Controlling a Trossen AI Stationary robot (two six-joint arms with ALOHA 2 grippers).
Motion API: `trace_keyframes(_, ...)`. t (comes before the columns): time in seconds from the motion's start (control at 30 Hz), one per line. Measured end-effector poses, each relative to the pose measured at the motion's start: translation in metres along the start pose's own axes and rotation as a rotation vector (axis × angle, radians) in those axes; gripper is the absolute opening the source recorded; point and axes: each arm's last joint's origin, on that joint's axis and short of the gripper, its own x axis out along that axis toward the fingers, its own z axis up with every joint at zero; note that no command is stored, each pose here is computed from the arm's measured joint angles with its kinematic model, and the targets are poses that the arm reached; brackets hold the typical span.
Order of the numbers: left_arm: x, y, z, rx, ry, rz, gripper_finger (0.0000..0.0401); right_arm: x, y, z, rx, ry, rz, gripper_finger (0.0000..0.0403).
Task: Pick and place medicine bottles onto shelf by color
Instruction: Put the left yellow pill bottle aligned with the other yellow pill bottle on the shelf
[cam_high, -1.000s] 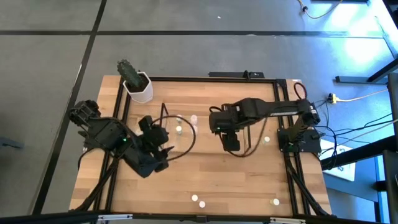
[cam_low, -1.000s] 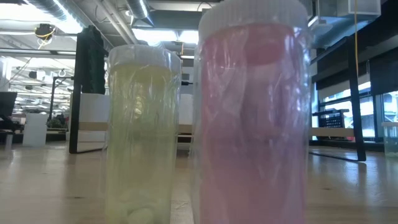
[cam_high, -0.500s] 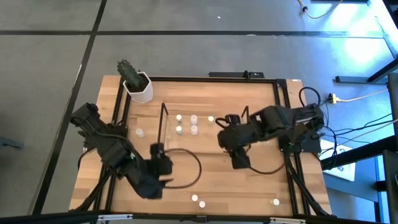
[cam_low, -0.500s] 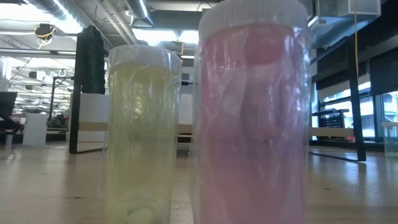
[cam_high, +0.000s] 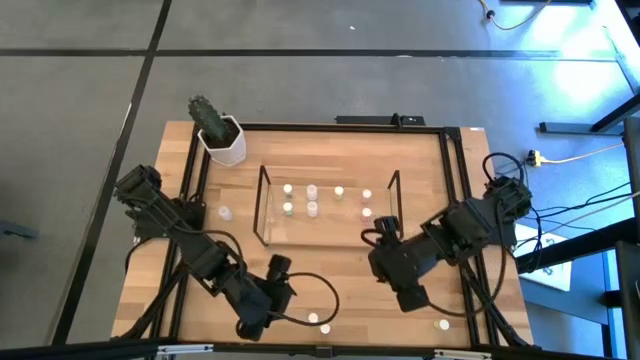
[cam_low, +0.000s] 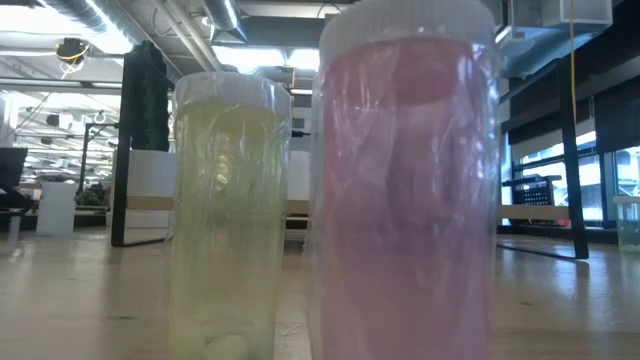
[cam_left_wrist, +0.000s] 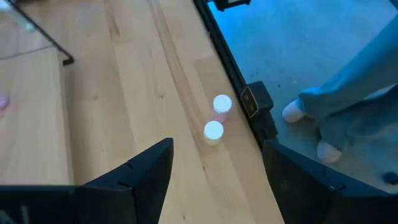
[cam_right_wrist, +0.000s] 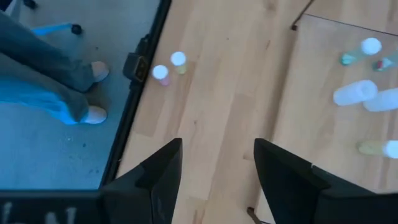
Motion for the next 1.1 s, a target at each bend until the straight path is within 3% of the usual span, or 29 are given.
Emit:
trace_keyframes(0.33,0.040,0.015,-0.017,-0.051,-0.119,0.006,0.0240,-0.002,0.013,-0.004,-0.039,0.002,0.019,0.0200)
trace_keyframes(0.47,0.052,0.018,-0.026,-0.066,-0.145,-0.043,0.0240,-0.002,0.014,-0.004,-0.043,0.003,0.022,0.0200)
trace_keyframes(0.9,0.073,0.018,-0.055,-0.072,-0.183,-0.074,0.0240,-0.002,0.014,-0.004,-0.010,0.003,0.020,0.0200)
trace_keyframes(1.1,0.091,0.009,-0.055,-0.039,-0.259,-0.125,0.0240,-0.002,0.014,-0.004,-0.009,0.003,0.020,0.0200)
